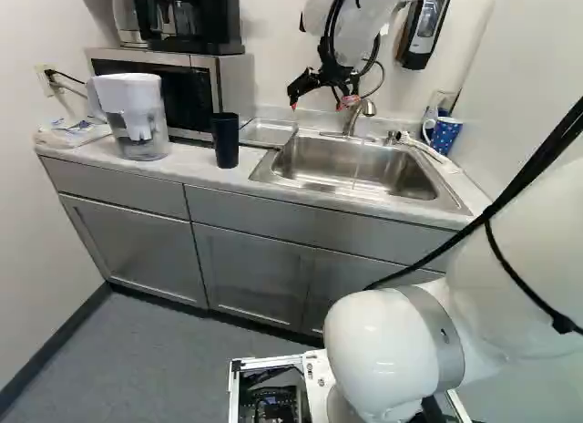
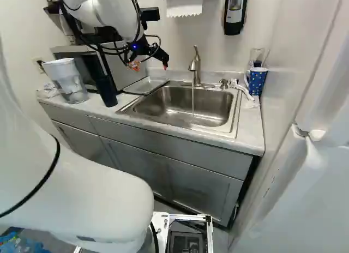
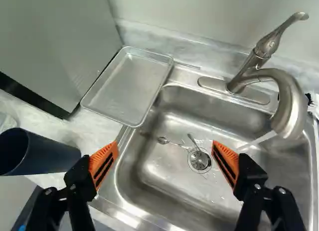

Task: Rinse the cup and place it in the tray

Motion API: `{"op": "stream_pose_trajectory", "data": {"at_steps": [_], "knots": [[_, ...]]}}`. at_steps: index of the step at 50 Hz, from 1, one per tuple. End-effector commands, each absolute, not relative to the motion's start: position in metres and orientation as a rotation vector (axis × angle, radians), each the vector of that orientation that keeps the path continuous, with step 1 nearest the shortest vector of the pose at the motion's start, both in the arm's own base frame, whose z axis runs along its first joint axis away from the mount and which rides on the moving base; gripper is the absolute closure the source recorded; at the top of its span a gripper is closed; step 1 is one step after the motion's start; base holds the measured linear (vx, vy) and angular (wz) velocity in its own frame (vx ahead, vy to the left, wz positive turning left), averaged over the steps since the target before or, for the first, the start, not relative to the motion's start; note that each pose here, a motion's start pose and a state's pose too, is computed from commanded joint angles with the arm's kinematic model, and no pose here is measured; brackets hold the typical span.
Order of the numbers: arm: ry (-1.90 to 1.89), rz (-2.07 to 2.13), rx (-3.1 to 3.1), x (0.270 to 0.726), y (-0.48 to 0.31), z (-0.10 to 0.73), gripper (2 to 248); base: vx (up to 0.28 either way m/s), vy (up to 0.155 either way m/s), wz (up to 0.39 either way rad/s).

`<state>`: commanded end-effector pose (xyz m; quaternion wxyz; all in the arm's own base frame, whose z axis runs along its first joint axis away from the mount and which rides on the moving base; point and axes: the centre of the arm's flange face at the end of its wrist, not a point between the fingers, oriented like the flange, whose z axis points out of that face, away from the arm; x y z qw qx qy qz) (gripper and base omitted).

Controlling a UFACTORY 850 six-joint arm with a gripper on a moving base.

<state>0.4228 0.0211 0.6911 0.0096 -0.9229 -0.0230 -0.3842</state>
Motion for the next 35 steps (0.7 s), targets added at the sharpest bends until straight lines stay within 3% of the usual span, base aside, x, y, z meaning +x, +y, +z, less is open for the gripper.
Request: {"op": "stream_pose_trajectory", "data": {"at_steps": [35], "knots": [[-0.217,-1.292,-2.783,0.419,0.066,0.732,3,0.000,0.000,0.000]]}}
